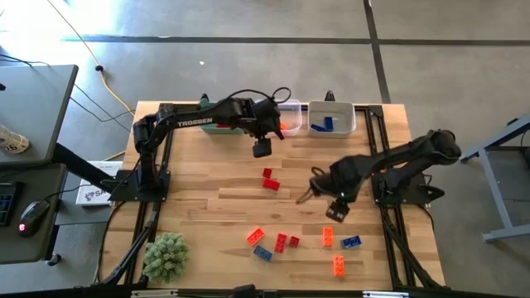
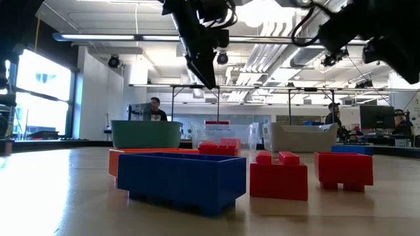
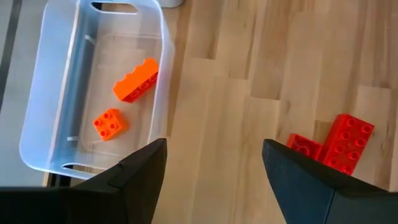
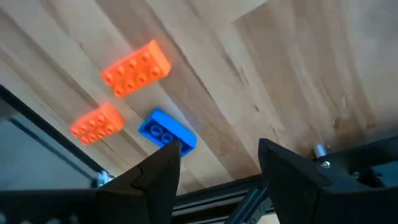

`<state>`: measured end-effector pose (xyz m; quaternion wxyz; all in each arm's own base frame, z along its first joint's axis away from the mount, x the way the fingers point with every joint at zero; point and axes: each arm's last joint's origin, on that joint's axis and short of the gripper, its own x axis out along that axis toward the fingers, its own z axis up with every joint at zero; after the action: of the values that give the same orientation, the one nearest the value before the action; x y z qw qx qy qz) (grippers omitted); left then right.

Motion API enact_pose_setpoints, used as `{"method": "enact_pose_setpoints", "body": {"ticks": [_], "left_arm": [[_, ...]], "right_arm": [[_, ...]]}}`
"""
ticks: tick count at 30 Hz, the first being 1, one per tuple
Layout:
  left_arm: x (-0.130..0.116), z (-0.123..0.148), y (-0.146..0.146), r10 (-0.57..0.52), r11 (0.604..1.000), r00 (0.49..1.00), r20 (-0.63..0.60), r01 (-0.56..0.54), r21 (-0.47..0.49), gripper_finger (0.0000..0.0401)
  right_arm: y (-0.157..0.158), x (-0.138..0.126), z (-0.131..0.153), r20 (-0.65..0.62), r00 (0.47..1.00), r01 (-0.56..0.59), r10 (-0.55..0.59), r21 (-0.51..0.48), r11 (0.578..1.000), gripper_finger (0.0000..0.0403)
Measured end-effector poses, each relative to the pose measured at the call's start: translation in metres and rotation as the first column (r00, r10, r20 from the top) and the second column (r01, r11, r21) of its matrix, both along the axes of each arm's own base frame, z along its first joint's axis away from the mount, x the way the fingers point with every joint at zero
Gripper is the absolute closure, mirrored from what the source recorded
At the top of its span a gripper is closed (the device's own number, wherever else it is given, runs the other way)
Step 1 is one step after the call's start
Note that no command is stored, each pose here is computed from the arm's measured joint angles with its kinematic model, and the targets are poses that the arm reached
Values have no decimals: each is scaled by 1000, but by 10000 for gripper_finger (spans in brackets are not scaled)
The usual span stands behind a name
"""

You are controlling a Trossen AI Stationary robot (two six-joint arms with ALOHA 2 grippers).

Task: Sort & place blocks by color
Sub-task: Put the blue game piece into the white bin

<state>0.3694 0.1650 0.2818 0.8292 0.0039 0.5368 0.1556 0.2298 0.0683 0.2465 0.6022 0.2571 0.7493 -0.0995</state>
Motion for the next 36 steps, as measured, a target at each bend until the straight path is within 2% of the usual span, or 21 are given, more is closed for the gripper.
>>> {"method": "enact_pose_setpoints", "body": {"ticks": [4, 7, 11, 16, 21, 25, 30, 33, 36], "left_arm": [[3, 0, -6, -17, 1000, 1000, 1, 17, 1, 146], [4, 0, -10, -26, 1000, 1000, 1, 26, 1, 146], [6, 0, -14, -37, 999, 999, 2, 37, 0, 146], [9, 0, -21, -36, 999, 999, 7, 36, -7, 146], [11, 0, -27, 2, 1000, 1000, 21, -1, -30, 146], [13, 0, -33, 35, 998, 999, 33, -33, -51, 146], [16, -1, -43, 109, 990, 993, 43, -104, -100, 146], [14, -3, -54, 139, 982, 990, 5, -137, -132, 146], [11, -5, -66, 123, 981, 991, -61, -131, -144, 146]], "right_arm": [[27, -10, 0, 13, 991, -133, 133, -26, 991, 182], [49, -19, 0, 35, 964, -261, 262, -42, 964, 163], [77, -32, -1, 96, 908, -403, 408, -70, 913, 152], [107, -44, -1, 219, 808, -523, 547, -161, 837, 151], [126, -57, -15, 279, 748, -576, 602, -178, 798, 151], [126, -65, -30, 266, 765, -544, 586, -219, 810, 151], [124, -69, -52, 276, 761, -545, 588, -221, 809, 151], [122, -71, -63, 287, 758, -544, 585, -217, 811, 151], [120, -73, -71, 293, 752, -549, 590, -216, 808, 151]]}}
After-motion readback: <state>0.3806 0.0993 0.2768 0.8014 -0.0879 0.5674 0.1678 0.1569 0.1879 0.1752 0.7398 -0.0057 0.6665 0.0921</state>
